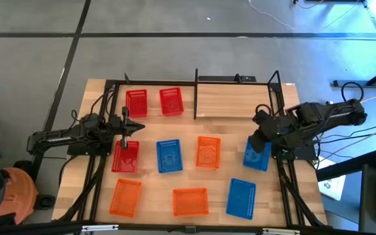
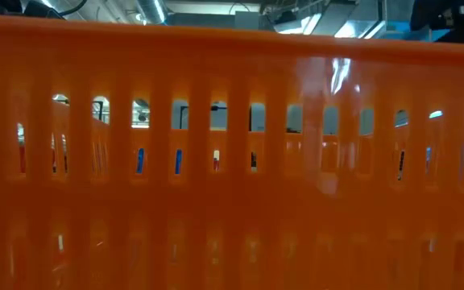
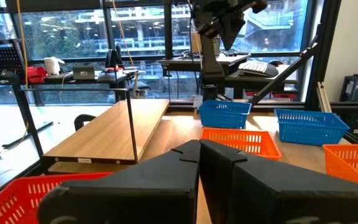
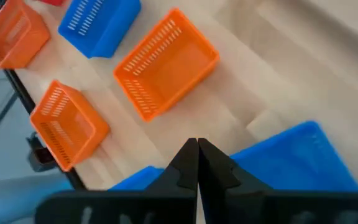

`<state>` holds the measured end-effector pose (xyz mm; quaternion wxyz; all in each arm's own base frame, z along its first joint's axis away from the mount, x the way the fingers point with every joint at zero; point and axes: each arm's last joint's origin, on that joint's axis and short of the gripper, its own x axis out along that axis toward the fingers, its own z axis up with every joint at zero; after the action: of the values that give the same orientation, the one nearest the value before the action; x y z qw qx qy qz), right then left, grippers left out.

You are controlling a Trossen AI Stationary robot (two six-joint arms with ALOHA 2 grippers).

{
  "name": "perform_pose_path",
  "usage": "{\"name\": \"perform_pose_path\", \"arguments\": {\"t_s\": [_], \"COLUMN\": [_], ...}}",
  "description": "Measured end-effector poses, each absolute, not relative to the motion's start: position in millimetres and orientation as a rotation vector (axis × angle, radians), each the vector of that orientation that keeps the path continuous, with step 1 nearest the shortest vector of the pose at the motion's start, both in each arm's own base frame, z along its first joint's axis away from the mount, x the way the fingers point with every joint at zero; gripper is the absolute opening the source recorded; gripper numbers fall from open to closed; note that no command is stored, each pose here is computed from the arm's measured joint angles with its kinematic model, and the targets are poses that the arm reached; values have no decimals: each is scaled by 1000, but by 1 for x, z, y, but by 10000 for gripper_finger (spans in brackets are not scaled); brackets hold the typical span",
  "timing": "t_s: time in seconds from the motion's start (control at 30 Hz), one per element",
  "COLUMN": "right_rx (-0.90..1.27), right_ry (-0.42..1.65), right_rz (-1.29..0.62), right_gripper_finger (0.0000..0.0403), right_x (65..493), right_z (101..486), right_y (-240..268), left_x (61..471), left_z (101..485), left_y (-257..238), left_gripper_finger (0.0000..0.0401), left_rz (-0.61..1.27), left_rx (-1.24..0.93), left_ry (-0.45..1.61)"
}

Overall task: Stack baskets on shelf by color
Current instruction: Put the top right blue basket on the shelf

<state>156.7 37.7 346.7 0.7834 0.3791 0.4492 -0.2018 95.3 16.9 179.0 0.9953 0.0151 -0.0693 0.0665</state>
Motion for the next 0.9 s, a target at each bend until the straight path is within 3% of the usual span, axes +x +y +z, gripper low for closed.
{"name": "perform_pose_path", "arguments": {"t_s": [0.23,0.47,0.7,0.9], "right_rx": [998,1040,1177,1253], "right_ry": [1120,1188,1293,1379], "right_rz": [-434,-510,-781,-1026], "right_gripper_finger": [6,70,134,138], "right_x": [171,191,208,213], "right_z": [339,326,303,276], "right_y": [34,28,19,12], "left_x": [95,93,91,91], "left_z": [180,189,195,196], "left_y": [18,18,17,17], "left_gripper_finger": [0,0,0,0], "left_rz": [176,177,177,171], "left_rx": [52,55,57,58], "left_ry": [-148,-173,-190,-184]}}
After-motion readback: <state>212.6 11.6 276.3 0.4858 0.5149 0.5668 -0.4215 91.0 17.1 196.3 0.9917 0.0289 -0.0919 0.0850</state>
